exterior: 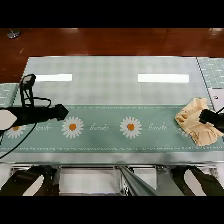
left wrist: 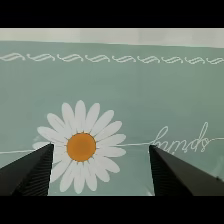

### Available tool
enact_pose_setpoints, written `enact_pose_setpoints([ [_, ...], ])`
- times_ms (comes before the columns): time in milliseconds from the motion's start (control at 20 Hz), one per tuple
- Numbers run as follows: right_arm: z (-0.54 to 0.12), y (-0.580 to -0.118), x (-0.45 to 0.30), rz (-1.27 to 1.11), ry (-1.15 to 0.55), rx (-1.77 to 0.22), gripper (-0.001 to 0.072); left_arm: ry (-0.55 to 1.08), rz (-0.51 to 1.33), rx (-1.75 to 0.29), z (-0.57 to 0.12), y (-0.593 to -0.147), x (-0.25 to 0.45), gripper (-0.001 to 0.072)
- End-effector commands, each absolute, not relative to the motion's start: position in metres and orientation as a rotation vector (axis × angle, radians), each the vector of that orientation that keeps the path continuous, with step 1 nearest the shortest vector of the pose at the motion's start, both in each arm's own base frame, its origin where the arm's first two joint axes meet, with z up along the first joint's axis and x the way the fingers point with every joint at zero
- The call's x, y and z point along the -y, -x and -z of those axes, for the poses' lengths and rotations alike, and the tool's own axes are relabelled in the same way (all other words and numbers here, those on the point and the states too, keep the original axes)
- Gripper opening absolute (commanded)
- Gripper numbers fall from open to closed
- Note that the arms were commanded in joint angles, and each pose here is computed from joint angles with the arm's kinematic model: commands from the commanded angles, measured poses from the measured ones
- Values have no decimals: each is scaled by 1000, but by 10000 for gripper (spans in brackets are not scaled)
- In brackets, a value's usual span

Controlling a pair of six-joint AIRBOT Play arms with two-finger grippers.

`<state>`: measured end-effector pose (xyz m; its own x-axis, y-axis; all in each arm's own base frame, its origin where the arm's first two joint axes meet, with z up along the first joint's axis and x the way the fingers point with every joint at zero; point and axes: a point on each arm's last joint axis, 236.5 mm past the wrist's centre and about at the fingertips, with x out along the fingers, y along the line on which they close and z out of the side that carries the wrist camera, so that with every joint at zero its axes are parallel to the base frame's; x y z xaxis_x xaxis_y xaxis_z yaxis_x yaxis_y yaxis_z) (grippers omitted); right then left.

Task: Fold the shirts.

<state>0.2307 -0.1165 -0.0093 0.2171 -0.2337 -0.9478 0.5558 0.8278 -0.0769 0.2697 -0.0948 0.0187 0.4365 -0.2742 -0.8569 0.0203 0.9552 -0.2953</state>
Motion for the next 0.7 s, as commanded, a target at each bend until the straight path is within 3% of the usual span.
enact_pose_setpoints([
  [0,50,-226,126,594,-368,-1281,631,337,174,-1092,-2,-272,103,706],
  [200,86,-220,128,572,-364,-1422,629,359,179,-1118,3,-270,107,705],
  [250,92,-220,124,551,-366,-1445,574,373,185,-1125,2,-269,110,704],
  [300,94,-222,118,511,-366,-1451,367,383,188,-1127,2,-268,111,705],
  [350,93,-228,112,456,-362,-1446,96,393,192,-1127,1,-268,113,705],
  [400,87,-237,108,414,-359,-1430,36,390,194,-1127,1,-268,113,705],
  [550,21,-287,112,340,-340,-1282,36,248,241,-1123,-21,-270,98,704],
  [650,-72,-334,117,301,-321,-1024,35,207,175,-1075,-58,-284,65,705],
])
